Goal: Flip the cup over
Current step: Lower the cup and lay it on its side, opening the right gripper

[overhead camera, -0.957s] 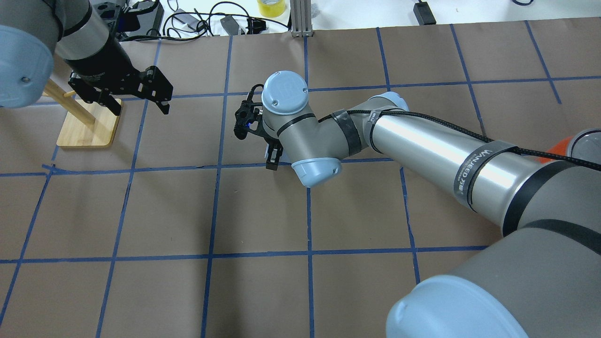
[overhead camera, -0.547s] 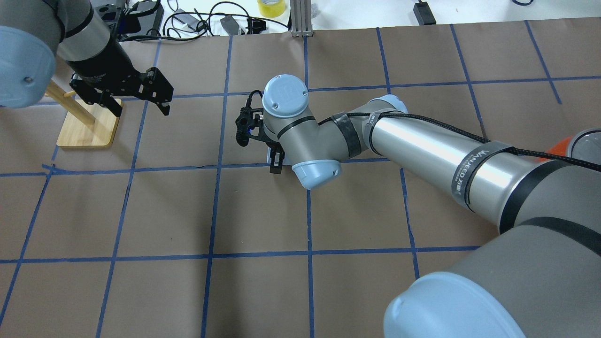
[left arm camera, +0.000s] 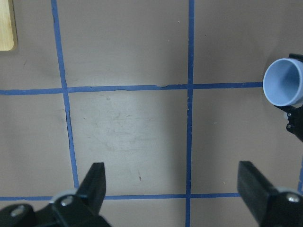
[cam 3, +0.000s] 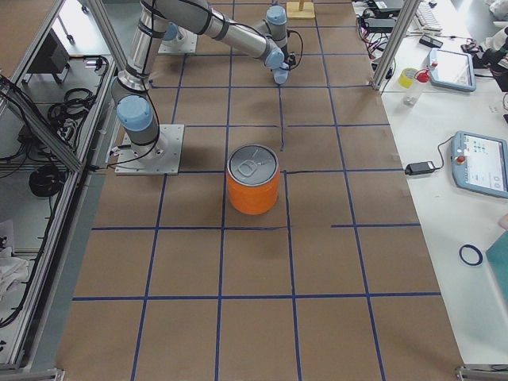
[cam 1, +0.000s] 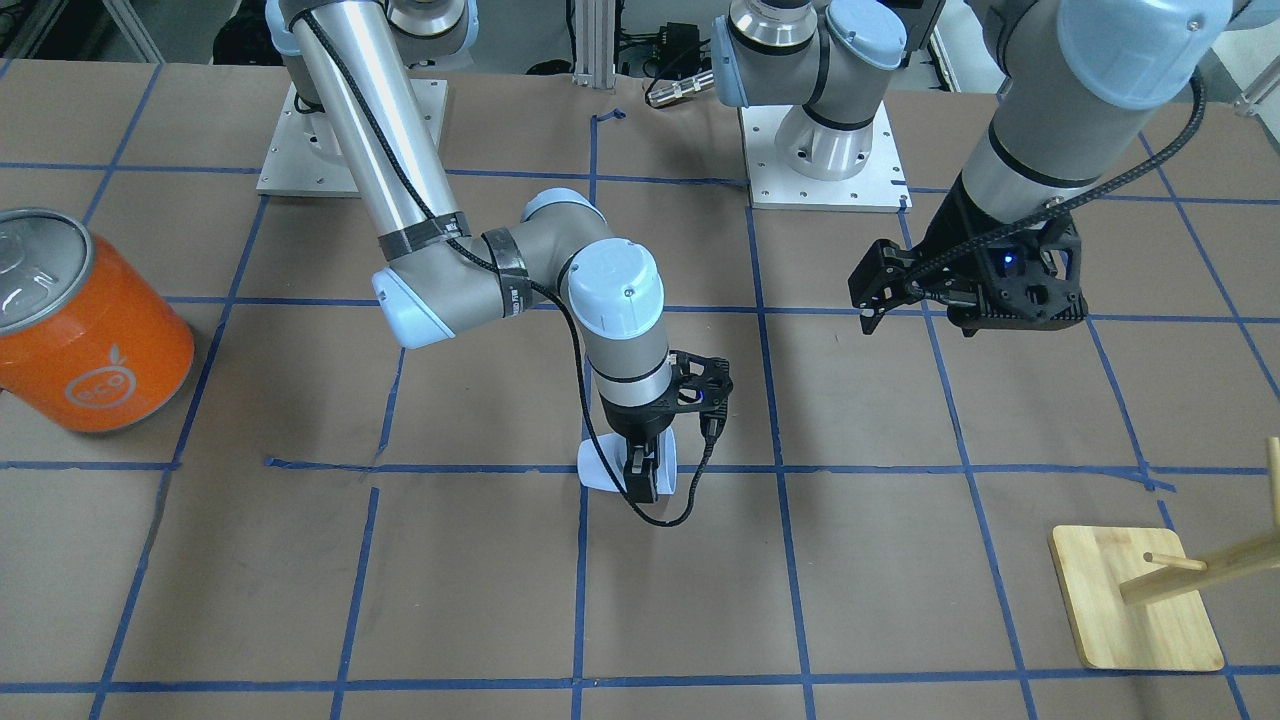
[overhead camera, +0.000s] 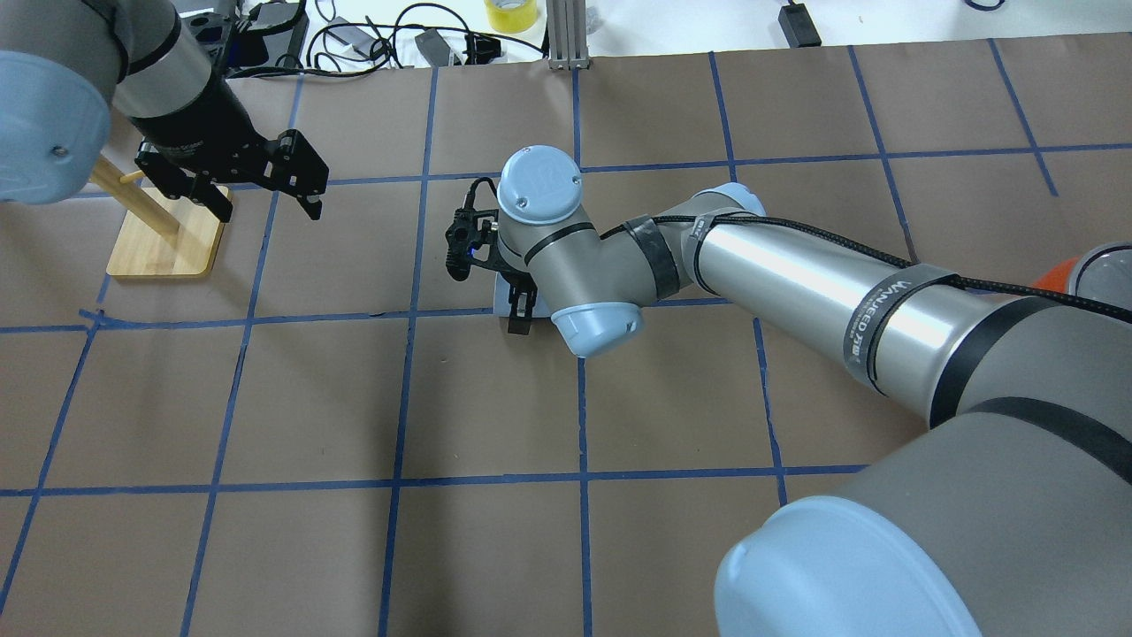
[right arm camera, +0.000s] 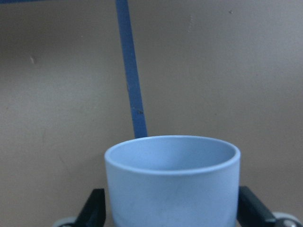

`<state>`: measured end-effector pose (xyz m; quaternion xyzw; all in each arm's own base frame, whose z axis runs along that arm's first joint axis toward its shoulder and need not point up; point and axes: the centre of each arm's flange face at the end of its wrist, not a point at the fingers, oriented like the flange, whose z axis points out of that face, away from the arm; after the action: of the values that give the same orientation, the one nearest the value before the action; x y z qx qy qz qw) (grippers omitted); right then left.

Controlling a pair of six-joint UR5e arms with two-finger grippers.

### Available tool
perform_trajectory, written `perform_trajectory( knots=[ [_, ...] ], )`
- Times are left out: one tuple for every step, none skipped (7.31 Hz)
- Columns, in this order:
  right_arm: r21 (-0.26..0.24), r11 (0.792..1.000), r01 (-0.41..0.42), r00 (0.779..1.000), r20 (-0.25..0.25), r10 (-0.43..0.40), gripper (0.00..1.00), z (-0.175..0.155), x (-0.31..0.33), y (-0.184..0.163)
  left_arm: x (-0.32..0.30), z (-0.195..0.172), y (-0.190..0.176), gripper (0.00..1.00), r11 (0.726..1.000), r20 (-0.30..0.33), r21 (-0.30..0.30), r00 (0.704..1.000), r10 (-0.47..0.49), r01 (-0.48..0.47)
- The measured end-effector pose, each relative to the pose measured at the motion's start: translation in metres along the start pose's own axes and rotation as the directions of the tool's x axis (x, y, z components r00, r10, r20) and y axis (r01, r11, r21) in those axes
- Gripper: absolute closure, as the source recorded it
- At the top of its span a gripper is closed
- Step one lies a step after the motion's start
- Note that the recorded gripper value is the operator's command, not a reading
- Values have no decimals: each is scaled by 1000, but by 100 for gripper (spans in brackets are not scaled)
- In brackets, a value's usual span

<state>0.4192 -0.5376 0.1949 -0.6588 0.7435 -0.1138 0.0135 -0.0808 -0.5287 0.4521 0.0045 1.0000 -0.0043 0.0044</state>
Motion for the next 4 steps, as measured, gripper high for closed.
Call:
perform_trajectory(
  knots=[
    [-8, 1000, -6, 1000, 13, 6, 0, -9, 3, 1, 0, 0, 0, 0, 1000, -1, 1, 1000, 0, 0],
    [-12, 1000, -15, 1000, 22, 15, 0, -26, 6, 4, 0, 0, 0, 0, 1000, -1, 1, 1000, 1, -1],
    [-8, 999, -39, 998, 40, 40, 0, -48, 11, 11, 0, 0, 0, 0, 1000, -1, 1, 1000, 1, -1],
    [-2, 996, -85, 994, 71, 85, 0, -74, 19, 26, 0, 0, 0, 0, 1000, -1, 1, 1000, 1, -1]
  ],
)
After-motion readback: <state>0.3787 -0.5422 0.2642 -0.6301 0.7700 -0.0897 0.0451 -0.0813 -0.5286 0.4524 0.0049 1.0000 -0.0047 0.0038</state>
